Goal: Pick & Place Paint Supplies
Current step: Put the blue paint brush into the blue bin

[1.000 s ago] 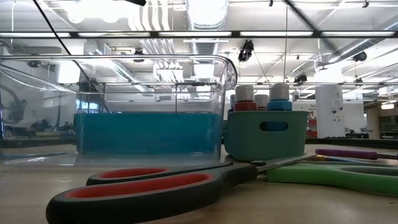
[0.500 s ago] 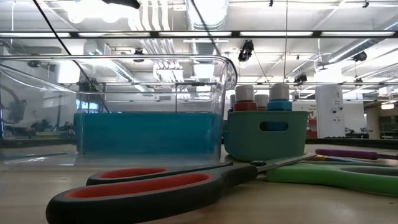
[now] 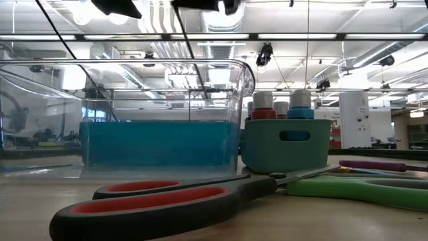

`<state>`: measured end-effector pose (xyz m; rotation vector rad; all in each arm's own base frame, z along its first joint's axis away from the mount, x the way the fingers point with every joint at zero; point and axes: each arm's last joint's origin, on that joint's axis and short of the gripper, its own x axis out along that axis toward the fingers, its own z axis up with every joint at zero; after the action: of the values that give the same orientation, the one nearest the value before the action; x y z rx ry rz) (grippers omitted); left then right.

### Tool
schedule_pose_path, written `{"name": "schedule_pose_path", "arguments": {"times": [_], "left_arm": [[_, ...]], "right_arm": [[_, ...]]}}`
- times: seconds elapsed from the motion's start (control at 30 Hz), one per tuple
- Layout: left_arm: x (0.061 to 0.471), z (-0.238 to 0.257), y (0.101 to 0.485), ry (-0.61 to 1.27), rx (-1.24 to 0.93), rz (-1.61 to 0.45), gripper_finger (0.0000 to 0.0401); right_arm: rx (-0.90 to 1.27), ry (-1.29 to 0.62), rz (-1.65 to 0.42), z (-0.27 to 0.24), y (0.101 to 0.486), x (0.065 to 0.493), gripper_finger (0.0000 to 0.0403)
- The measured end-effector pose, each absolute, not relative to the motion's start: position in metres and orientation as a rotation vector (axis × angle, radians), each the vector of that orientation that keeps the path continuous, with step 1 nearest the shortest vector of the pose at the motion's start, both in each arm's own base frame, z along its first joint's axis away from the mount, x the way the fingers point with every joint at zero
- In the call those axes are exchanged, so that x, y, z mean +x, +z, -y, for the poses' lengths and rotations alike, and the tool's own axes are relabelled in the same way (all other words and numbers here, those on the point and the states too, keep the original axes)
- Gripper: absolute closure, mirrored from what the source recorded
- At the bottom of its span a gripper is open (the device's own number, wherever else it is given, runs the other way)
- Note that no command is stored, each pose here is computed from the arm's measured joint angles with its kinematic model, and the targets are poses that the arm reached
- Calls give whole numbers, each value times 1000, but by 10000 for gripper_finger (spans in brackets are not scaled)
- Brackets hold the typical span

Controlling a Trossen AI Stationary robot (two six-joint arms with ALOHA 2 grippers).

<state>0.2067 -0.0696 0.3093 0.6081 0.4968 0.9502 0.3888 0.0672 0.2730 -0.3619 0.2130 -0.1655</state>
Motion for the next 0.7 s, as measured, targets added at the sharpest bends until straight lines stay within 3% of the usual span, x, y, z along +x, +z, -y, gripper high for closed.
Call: {"name": "schedule_pose_path", "arguments": {"times": [0.3,0.7], "left_arm": [[206,70,309,944,609,-504,48],[207,70,309,944,607,-503,48]], "right_arm": [[-315,-106,-224,-21,252,388,395],[-344,-85,-279,-9,237,386,395]]}}
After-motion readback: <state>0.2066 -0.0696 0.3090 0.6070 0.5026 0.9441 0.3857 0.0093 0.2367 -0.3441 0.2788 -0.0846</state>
